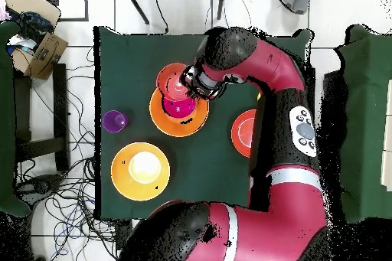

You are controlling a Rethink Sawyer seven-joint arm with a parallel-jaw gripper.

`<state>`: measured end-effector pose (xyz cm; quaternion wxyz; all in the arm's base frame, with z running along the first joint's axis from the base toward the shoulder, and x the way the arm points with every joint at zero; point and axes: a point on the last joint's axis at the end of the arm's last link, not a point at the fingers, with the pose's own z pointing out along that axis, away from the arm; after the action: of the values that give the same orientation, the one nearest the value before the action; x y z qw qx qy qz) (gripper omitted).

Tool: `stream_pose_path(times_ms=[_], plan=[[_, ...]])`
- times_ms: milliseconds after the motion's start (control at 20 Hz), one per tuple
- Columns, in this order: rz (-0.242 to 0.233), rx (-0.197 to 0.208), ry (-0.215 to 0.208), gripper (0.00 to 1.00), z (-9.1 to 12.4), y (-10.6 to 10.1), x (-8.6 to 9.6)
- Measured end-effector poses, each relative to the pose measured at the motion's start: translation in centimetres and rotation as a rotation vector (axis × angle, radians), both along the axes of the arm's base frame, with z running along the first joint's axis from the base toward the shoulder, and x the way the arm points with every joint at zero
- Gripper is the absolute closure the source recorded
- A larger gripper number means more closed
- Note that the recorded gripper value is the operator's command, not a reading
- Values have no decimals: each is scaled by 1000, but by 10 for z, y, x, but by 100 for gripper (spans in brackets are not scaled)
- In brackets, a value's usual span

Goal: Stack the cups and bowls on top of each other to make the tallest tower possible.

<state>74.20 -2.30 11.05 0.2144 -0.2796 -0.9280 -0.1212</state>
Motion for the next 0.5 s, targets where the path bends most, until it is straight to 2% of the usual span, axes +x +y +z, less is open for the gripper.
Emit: stream_pose_path(times_ms=[500], plan=[[0, 0, 8, 100, -2, 0, -3]])
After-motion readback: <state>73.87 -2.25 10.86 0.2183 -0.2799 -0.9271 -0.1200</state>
